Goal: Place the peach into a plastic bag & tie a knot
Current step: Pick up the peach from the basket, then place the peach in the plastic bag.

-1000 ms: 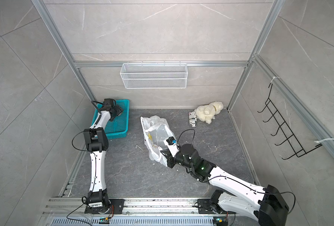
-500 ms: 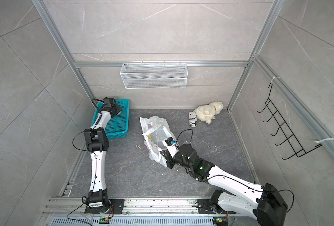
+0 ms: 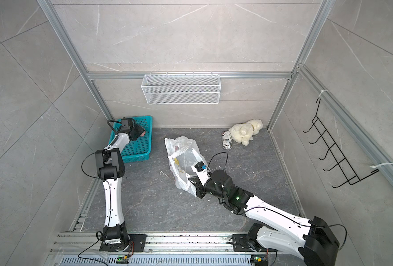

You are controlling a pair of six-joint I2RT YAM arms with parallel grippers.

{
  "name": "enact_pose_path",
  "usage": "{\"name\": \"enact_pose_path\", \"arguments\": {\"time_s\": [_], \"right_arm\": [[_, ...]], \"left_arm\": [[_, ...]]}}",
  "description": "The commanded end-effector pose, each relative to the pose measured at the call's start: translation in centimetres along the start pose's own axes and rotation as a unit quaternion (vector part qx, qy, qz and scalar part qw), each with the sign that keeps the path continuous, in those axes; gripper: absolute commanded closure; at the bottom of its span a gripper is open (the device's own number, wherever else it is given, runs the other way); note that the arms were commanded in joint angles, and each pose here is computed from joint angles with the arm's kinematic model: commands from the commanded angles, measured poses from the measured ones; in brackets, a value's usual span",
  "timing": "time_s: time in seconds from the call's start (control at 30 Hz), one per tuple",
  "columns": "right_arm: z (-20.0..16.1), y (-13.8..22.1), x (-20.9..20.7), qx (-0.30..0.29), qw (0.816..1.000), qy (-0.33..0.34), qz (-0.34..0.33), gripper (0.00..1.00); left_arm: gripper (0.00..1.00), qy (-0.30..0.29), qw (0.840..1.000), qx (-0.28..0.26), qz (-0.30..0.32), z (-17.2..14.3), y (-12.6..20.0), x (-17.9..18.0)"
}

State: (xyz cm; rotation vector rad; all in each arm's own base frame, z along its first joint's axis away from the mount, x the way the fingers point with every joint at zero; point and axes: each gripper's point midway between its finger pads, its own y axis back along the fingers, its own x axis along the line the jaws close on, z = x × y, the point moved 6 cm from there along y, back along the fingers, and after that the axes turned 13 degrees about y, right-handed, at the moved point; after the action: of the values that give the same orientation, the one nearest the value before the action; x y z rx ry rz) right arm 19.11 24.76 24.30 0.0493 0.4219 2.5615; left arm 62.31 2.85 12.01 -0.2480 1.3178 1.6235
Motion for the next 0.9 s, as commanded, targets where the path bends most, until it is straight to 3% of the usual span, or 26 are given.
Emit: {"name": "enact_pose_path", "arguments": {"time_s": [0.0,0.2,0.37,0.6,0.73,0.87], "right_arm": [[0.4,0.3,0.0,-0.014,1.0,0.01,-0.008,1.0],[0.5,0.6,-0.1,-0.019,1.0,0.009,-0.015,1.0],[0.5,1.1,-0.2,-0.026,0.999,0.009,-0.02,1.0],[0.2,0.8,-0.2,-0.025,0.999,0.01,-0.022,1.0],[0.2,0.8,-0.3,-0.024,0.999,0.013,-0.028,1.0],[0.2,1.2,-0.4,-0.031,0.999,0.015,-0.033,1.0]], "left_arm": [[0.6,-0.01,0.992,-0.009,-0.127,0.6,8.4,-9.2],[0.62,0.029,0.981,0.014,-0.192,-2.7,17.6,-10.6],[0.62,0.028,0.97,0.058,-0.235,-8.2,26.4,-9.6],[0.61,-0.07,0.947,0.113,-0.293,-17.0,39.7,-6.6],[0.61,-0.094,0.935,0.161,-0.301,-20.5,44.7,-3.6],[0.61,-0.096,0.919,0.227,-0.309,-22.6,47.5,-0.8]]}}
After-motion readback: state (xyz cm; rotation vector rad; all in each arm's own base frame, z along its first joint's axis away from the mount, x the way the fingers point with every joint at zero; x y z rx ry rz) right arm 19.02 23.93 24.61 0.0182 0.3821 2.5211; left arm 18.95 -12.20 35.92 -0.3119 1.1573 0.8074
